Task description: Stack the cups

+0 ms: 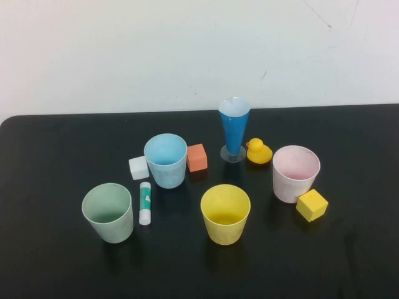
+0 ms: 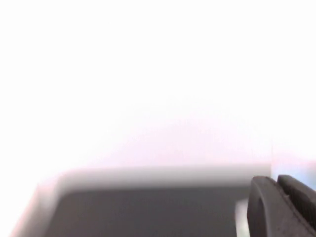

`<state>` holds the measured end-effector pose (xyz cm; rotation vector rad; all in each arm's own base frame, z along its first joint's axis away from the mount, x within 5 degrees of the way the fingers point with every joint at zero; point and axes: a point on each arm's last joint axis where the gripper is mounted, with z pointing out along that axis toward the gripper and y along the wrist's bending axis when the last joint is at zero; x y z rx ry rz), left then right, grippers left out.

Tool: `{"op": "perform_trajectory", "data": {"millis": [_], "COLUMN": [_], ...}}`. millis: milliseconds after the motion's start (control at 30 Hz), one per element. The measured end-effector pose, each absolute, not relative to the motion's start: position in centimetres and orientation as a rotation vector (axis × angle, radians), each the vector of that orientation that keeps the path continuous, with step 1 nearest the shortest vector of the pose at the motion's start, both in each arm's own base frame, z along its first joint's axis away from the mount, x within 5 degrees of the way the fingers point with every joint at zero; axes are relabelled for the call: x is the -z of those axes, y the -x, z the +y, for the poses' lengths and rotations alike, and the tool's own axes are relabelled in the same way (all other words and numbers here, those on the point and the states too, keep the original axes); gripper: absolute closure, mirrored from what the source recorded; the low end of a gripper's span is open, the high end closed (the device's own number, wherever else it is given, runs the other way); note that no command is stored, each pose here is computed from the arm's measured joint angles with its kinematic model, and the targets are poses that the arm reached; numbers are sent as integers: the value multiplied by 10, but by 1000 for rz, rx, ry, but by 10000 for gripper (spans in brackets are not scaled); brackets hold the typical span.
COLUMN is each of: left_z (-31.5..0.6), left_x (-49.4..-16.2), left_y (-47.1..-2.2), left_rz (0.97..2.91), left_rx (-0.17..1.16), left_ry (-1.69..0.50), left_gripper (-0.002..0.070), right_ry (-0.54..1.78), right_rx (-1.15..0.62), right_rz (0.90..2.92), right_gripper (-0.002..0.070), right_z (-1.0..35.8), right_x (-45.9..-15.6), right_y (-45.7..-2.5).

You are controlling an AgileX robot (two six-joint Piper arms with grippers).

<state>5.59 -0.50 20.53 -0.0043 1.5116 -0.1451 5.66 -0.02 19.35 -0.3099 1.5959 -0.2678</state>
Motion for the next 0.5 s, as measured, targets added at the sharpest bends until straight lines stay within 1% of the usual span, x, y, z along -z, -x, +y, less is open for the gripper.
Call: {"op": "perform_trajectory", "data": {"millis": [100,200,333,400,500], "left_z": [-3,0,2,3,5], "left_x": [-225,-240,-255,-260,-265], "left_y": [-53,-47,-38,-34,-29], "left_rz": [1289,1109,919,849,763], "left_rx": [138,132,127,127,129], "left_ry": [22,36,53,62,76], "left_gripper": [677,677,677,677,677], "right_ry": [314,296,273,229,128], "right_rx": [238,175,113,84,51], "right_rz": [1396,1225,1038,985,967], "right_gripper": [666,666,666,666,666], "right_z": [5,10,14,12,6], "right_x": [-211,-226,-241,-246,-249], "right_y": [-55,-52,-44,-42,-41]}}
